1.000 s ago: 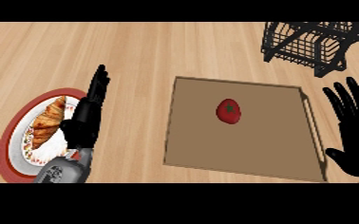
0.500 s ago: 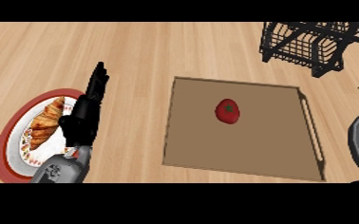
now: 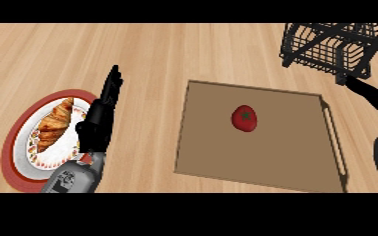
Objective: Pick the tomato from the tray and place it in the tiered basket
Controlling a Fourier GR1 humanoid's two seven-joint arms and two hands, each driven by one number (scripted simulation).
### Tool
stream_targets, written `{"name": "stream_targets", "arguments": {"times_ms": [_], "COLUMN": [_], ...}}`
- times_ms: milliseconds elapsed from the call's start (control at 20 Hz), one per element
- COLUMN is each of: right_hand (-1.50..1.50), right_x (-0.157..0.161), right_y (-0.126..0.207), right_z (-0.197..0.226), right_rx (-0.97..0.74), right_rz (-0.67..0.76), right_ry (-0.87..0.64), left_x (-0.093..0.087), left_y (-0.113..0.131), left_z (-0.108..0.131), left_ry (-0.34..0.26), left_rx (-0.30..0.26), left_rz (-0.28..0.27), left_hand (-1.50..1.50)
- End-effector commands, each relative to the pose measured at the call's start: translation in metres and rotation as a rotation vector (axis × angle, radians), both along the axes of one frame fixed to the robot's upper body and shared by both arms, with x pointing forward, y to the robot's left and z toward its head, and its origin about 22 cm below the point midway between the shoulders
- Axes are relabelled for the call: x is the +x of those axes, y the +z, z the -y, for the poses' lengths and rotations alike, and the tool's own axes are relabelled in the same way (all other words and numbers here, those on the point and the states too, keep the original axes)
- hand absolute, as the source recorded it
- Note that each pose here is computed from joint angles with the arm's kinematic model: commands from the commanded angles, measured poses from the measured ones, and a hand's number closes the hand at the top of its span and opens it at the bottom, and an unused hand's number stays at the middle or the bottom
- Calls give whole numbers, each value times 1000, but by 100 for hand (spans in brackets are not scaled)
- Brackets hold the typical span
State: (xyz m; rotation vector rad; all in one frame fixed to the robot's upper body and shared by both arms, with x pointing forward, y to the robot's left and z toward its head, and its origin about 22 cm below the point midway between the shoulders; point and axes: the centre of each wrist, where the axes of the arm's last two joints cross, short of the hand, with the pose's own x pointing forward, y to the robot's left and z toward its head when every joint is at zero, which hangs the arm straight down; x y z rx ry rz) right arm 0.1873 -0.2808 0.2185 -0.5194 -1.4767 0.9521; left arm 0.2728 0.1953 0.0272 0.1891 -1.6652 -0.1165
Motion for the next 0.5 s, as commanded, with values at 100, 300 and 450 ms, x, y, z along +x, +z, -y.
{"name": "stream_targets", "arguments": {"times_ms": [100, 300, 450], "right_hand": [-150, -150, -150], "right_x": [0, 26, 31], "right_y": [31, 17, 26], "right_z": [-50, -89, -96], "right_rx": [-74, -139, -169], "right_rz": [-55, -88, -139], "right_ry": [-18, -25, -25], "left_x": [4, -11, -3], "left_y": [-11, -7, 5], "left_z": [10, 15, 0], "left_ry": [-12, -17, -11], "left_rx": [3, -9, -7], "left_rz": [7, 10, -4], "left_hand": [0, 0, 0]}}
